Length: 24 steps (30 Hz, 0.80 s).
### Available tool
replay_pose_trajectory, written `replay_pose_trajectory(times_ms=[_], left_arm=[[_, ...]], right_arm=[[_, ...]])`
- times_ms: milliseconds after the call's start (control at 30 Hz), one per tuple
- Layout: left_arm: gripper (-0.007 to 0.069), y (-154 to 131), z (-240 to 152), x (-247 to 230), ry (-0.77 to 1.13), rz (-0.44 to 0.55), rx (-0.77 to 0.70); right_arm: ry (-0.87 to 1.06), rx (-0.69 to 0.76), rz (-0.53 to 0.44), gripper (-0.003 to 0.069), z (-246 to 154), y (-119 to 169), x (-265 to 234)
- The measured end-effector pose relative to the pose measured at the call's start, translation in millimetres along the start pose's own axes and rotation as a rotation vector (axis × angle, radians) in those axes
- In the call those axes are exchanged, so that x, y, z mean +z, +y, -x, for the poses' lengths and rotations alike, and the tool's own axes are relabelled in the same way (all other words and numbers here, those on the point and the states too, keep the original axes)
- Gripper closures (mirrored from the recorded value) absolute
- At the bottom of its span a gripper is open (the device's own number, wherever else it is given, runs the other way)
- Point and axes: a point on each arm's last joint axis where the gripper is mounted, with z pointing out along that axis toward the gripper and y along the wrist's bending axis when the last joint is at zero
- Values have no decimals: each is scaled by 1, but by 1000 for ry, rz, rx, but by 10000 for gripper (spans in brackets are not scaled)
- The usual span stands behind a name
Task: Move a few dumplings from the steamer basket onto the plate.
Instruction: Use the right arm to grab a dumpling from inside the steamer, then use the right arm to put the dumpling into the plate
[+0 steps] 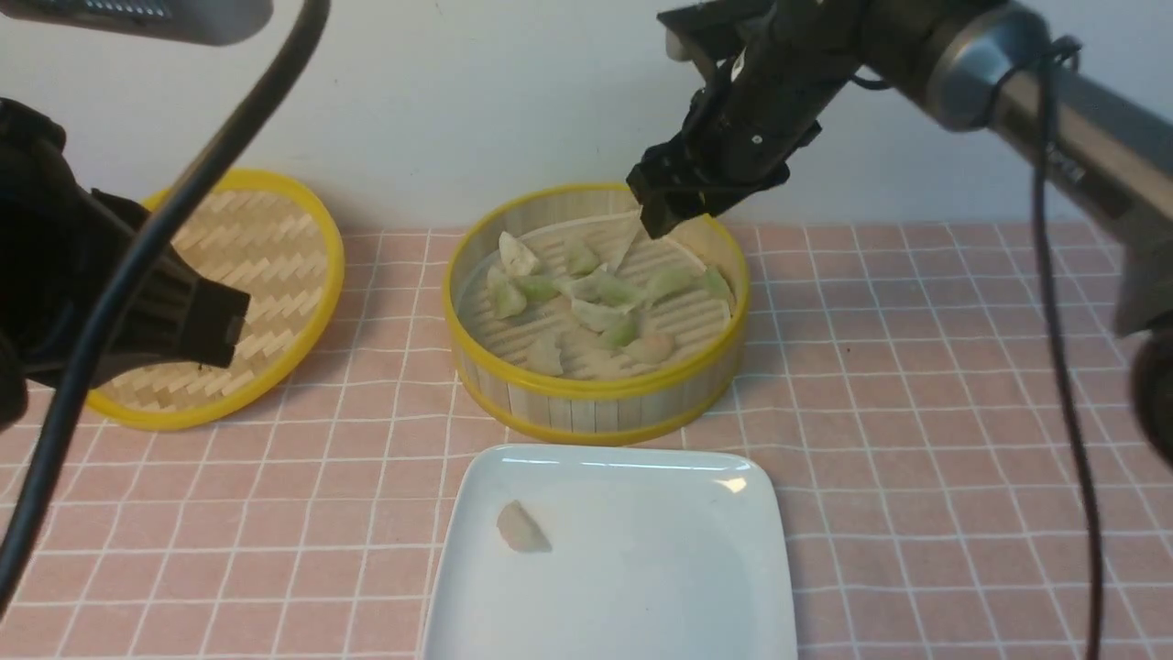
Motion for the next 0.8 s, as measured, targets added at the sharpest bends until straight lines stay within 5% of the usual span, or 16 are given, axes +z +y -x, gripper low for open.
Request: replay_pose_trajectory(times_ms=[200,333,600,800], left_arm=[[631,1,-1,1,3,8,2],[631,2,-6,11,42,16,4],[631,3,-16,30,82,25,8],[631,3,-15,31,79,24,9]], right_arm=[[126,-25,127,232,-50,52,-26],[351,-114,166,232,-106,100,7],[400,-156,141,230,-127,113,48],[343,-158,136,83,-117,114,48]])
